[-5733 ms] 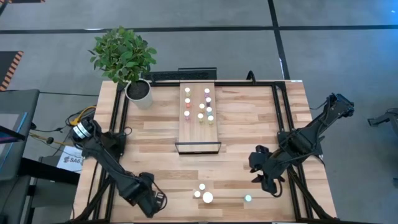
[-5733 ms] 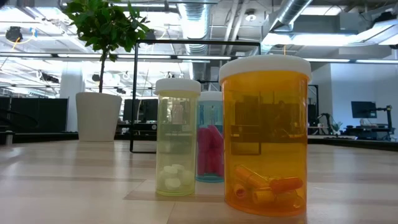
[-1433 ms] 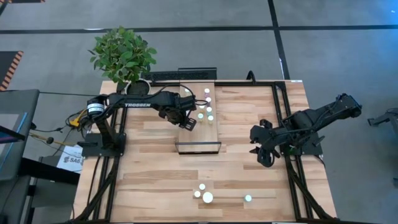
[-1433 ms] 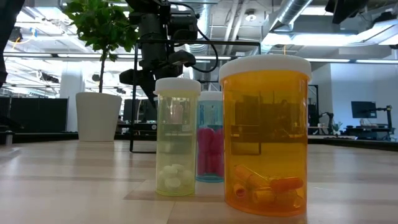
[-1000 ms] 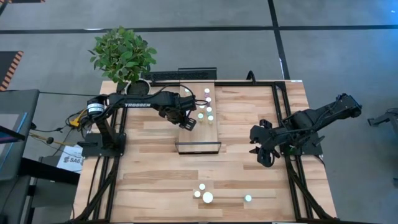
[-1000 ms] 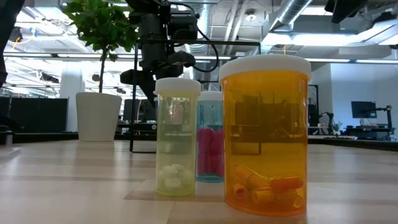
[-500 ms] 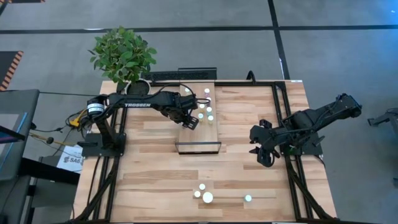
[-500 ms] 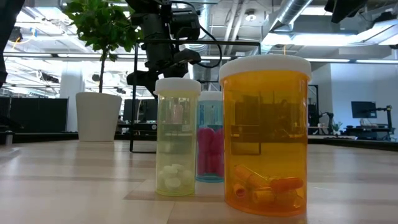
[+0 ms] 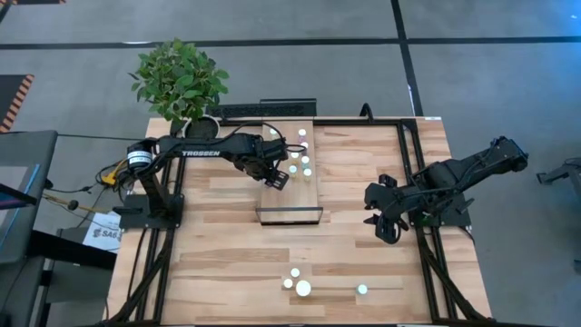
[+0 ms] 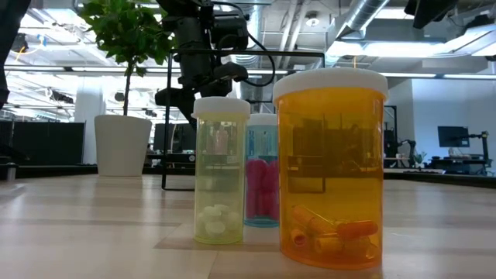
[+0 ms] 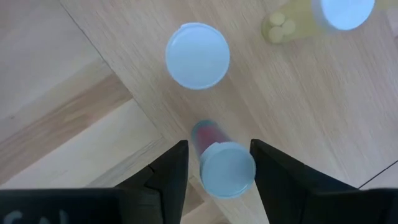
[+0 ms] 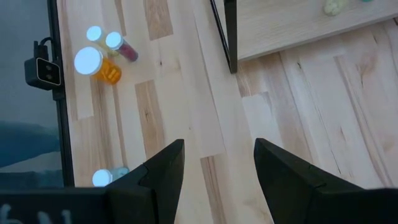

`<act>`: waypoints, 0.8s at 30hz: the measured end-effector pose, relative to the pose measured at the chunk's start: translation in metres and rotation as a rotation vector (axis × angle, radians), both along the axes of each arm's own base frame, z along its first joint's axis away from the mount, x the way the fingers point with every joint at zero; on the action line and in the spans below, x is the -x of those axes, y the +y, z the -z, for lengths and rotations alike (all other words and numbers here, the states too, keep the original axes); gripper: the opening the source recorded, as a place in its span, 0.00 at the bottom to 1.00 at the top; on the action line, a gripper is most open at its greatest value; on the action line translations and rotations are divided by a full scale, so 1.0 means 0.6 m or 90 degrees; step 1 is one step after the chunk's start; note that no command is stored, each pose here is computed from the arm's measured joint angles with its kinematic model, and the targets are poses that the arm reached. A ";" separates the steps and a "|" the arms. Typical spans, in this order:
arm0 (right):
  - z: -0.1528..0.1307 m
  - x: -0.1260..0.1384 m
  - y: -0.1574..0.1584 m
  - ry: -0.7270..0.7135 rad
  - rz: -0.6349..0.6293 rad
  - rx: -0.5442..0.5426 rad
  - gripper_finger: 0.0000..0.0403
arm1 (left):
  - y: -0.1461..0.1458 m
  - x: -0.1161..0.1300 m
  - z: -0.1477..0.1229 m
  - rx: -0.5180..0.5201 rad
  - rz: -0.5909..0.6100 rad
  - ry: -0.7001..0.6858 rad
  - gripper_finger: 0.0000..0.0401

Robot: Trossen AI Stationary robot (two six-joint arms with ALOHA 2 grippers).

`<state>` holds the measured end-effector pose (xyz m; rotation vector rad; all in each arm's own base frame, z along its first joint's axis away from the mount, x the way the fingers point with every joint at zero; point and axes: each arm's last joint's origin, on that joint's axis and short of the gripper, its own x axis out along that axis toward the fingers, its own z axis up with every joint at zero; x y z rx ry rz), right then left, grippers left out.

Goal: Pick and place medicine bottles onto shelf by color
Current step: Put the left blue pill bottle on the shelf

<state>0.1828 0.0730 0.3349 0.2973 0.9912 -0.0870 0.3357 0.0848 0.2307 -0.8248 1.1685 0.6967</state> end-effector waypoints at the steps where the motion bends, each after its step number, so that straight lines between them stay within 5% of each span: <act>1: 0.000 0.000 0.000 0.000 0.000 0.000 0.54 | 0.000 0.000 0.000 0.001 -0.002 0.000 0.39; 24: 0.000 0.000 0.000 0.000 0.001 -0.001 0.54 | 0.001 -0.006 -0.002 0.014 -0.014 -0.031 0.39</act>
